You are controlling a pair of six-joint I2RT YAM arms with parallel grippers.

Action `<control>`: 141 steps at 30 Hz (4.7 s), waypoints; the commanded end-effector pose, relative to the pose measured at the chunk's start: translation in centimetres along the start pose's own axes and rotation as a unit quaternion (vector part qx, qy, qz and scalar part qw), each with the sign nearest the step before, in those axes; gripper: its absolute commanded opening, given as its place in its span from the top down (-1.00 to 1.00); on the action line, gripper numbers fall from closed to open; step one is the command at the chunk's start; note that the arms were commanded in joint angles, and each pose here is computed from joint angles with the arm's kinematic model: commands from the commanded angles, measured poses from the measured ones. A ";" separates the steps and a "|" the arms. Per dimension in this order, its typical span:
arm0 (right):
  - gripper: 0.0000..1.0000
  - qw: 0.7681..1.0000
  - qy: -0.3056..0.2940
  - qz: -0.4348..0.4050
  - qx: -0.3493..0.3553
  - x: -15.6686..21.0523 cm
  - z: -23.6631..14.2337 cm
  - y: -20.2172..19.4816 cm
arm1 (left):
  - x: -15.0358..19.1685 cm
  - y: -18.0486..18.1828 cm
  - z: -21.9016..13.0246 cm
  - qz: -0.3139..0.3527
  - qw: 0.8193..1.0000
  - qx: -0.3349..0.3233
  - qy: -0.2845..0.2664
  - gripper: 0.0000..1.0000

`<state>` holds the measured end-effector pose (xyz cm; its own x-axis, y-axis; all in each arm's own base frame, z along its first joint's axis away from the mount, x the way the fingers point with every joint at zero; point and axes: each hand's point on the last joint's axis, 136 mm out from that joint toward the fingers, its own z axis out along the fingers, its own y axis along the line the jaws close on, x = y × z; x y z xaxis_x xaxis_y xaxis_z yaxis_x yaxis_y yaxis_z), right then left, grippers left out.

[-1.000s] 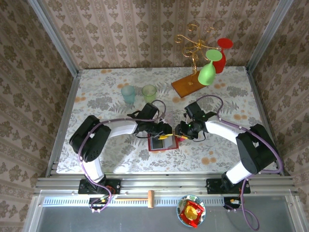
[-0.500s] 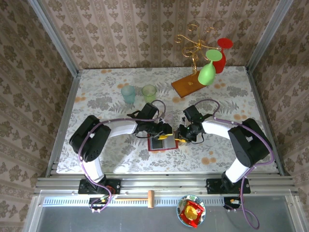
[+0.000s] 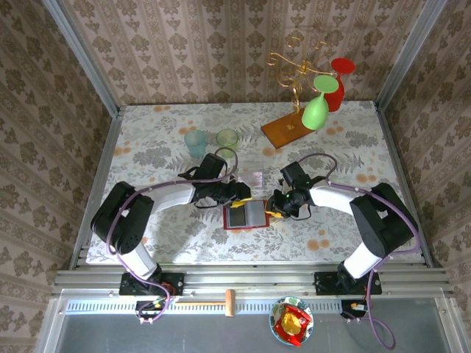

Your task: Take the credit cards out of the card holder

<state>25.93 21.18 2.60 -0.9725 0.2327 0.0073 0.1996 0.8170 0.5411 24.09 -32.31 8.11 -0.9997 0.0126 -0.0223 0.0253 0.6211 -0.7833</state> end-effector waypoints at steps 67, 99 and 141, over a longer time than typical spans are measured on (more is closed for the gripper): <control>0.45 0.995 0.067 -0.014 -0.073 1.8 5.1 7.5 | 3.2 8.5 -1.8 -0.041 0.994 -0.103 -0.009 0.27; 0.38 0.995 0.049 -0.032 -0.083 1.5 3.6 8.5 | 2.2 4.7 -2.0 -0.031 0.999 -0.038 -0.017 0.73; 0.38 0.996 0.047 -0.052 -0.048 0.9 4.0 7.6 | 3.6 8.7 -1.1 -0.045 0.994 -0.103 0.007 0.73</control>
<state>26.66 29.98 3.03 -0.9941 0.0983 0.0461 0.1050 0.7608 0.6405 21.40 -26.46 2.99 -0.9982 -0.0525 0.0274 -0.0573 0.7413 -0.6688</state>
